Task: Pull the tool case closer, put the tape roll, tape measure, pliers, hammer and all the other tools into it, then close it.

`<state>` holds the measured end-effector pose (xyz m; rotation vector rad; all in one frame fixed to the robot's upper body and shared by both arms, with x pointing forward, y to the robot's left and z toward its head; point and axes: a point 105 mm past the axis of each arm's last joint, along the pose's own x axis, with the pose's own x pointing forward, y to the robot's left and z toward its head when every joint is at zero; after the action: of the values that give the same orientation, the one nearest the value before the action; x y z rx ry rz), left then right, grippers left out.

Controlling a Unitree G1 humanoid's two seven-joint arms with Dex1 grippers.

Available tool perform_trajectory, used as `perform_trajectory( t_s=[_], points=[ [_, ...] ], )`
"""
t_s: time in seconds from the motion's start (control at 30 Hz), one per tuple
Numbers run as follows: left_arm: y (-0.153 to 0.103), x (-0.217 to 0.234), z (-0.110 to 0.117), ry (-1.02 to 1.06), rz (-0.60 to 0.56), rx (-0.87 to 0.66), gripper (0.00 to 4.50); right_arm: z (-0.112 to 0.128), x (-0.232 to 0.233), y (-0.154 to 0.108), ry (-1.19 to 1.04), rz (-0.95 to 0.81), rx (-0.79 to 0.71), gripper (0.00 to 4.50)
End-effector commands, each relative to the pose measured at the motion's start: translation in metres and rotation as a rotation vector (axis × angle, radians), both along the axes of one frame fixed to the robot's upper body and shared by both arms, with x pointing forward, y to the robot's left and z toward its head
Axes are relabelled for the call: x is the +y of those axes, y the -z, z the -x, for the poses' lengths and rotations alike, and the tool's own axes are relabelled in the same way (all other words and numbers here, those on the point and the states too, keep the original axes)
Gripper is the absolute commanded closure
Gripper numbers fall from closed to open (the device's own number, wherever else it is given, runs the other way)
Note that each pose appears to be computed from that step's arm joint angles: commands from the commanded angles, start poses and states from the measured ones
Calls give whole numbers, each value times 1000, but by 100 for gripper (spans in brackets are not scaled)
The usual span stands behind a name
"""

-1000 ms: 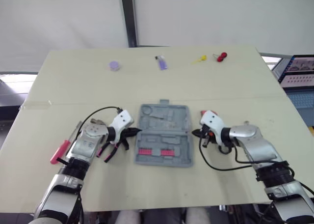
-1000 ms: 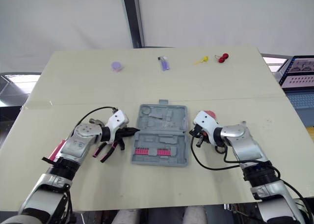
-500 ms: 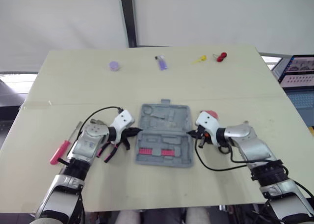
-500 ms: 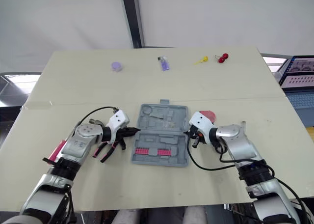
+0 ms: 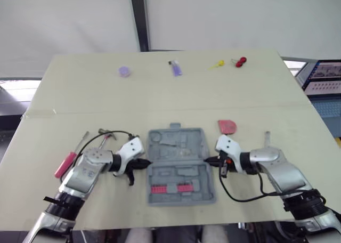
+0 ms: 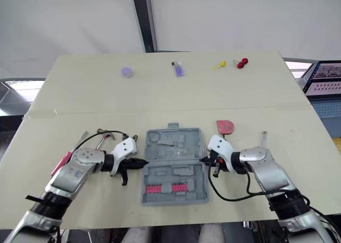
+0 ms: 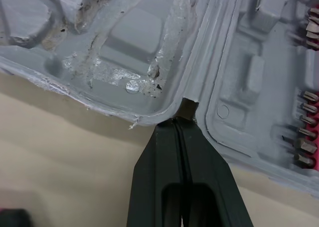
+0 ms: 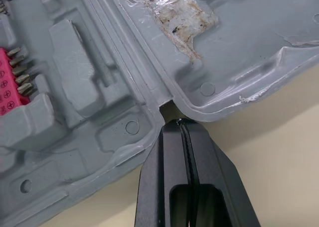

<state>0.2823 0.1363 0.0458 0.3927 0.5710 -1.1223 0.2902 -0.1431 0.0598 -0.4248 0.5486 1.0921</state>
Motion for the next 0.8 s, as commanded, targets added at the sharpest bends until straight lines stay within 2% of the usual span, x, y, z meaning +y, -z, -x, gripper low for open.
perform_trajectory(
  t_s=[0.03,0.37,0.8],
  points=[
    [-2,-6,13,44,11,13,448,10,10,-12,-53,-40,-9,450],
    [10,-8,44,59,-4,96,448,30,12,-9,-70,-51,59,450],
    [15,-12,59,72,-8,128,448,52,10,-2,-83,-38,133,450]
  ],
)
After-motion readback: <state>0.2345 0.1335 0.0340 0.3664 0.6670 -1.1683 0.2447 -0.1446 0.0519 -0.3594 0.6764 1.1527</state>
